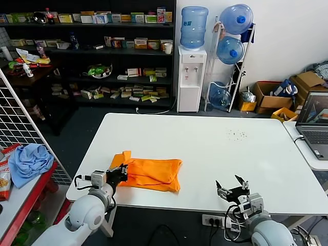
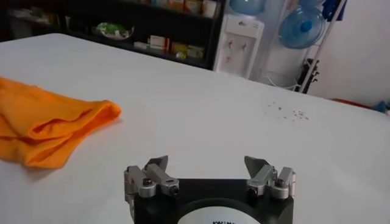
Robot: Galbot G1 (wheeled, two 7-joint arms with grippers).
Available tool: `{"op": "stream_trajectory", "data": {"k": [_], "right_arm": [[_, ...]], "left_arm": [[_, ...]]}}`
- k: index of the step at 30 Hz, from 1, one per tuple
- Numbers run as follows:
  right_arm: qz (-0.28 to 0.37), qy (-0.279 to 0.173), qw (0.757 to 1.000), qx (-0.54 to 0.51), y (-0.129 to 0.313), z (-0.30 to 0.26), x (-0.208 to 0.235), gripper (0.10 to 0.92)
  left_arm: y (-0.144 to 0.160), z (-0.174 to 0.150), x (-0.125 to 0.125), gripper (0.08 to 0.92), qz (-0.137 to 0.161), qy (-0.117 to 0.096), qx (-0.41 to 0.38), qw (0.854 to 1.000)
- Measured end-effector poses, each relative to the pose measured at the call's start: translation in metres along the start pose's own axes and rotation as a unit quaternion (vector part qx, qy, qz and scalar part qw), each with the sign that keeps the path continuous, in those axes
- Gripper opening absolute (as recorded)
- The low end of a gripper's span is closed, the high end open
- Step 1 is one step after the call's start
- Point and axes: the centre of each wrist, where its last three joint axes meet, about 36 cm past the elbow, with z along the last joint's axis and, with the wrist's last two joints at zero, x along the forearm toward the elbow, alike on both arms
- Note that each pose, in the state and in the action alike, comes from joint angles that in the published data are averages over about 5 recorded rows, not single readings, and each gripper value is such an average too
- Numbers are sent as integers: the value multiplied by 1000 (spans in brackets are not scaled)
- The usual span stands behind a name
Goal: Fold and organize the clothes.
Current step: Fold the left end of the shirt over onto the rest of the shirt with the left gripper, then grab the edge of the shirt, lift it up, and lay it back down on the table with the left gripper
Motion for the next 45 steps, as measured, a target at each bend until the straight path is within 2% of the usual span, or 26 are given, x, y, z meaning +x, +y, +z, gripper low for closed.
{"op": "stream_trajectory", "data": {"k": [11, 19, 28, 35, 41, 45], "right_arm": [[0, 3, 1000, -9, 3, 1, -8, 823], [0, 6, 1000, -14, 4, -1, -14, 823], [0, 6, 1000, -13, 2, -6, -17, 823], [-1, 7, 1000, -9, 0, -6, -17, 823], [-3, 8, 1000, -3, -2, -2, -17, 823], [-4, 8, 1000, -3, -3, 0, -17, 823]], "left_arm": [[-68, 1, -20, 113, 38, 0, 40, 998], [-102, -3, -39, 136, 60, -2, 58, 996], [-121, 5, -41, 378, 95, 16, 56, 994], [-113, 11, -31, 586, 113, 20, 52, 992], [-86, 12, -26, 755, 98, 11, 42, 994], [-58, 9, -27, 815, 79, 5, 31, 996]]}}
